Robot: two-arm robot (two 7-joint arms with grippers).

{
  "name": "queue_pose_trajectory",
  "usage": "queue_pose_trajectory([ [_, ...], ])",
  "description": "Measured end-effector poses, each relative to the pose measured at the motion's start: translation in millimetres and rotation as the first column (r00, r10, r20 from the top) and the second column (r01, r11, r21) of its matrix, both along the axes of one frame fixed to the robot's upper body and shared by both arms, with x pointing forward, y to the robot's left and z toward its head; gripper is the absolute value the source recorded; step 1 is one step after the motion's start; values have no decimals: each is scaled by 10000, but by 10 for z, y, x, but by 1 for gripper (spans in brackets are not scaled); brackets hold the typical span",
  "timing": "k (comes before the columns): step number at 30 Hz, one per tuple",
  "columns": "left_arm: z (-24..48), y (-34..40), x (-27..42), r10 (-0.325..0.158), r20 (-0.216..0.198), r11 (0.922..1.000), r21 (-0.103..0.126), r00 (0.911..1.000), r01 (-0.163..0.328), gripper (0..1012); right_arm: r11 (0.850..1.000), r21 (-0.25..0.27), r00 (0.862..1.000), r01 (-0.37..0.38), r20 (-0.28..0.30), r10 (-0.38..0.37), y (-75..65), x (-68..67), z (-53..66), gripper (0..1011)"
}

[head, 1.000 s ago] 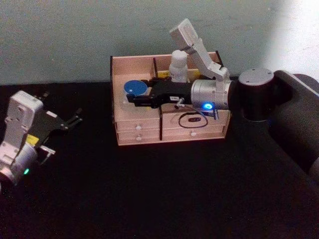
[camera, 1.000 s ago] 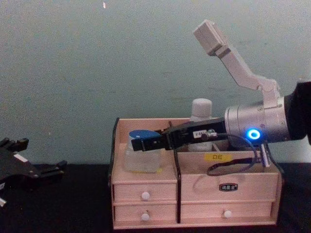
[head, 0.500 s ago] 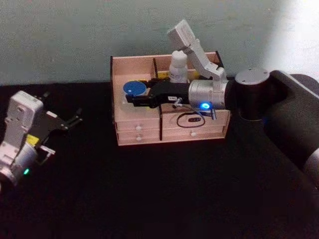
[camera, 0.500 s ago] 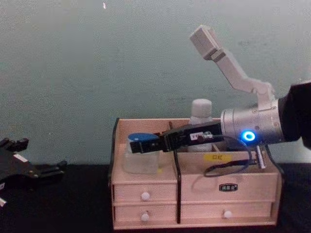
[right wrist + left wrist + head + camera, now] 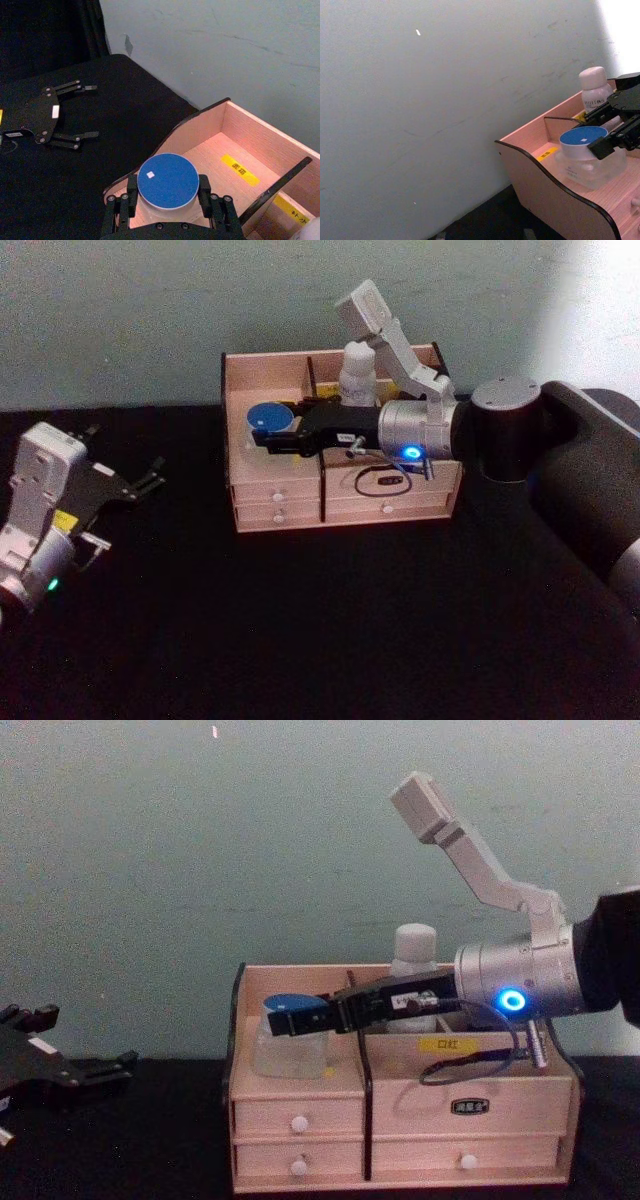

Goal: Pick up the facial cleanser and watermelon frost from the table and place them into the tiered storage box.

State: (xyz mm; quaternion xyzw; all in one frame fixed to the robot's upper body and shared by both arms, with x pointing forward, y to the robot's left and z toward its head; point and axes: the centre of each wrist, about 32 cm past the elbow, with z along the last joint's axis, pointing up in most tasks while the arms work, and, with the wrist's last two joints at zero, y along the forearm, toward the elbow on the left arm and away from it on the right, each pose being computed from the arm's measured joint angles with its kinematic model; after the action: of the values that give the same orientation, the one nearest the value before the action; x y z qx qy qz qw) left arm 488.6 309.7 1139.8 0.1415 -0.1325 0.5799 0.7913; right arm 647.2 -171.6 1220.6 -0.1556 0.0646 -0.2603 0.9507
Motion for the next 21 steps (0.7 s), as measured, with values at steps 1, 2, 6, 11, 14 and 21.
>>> queue_pose_trajectory([
  [1,0,0,0,1,0,10000,0,10000,-1,1001,10000,-1,10000,-1,2,1,0,0,0,720],
  [2,0,0,0,0,0,10000,0,10000,0,1001,10000,-2,10000,-3,3,3,0,-1,0,721],
  [6,0,0,0,0,0,10000,0,10000,0,1001,10000,-8,10000,-5,-4,5,0,-2,-1,736],
  [11,0,0,0,1,0,10000,0,10000,-1,1001,10000,-13,10000,-5,-12,5,-1,-3,-4,865],
  [14,0,0,0,1,0,10000,0,10000,-1,1001,10000,-13,10000,-5,-10,5,-2,-3,-4,927],
  [21,0,0,0,1,0,10000,0,10000,-1,1001,10000,-13,10000,-5,-6,5,-3,-4,-3,1003],
])
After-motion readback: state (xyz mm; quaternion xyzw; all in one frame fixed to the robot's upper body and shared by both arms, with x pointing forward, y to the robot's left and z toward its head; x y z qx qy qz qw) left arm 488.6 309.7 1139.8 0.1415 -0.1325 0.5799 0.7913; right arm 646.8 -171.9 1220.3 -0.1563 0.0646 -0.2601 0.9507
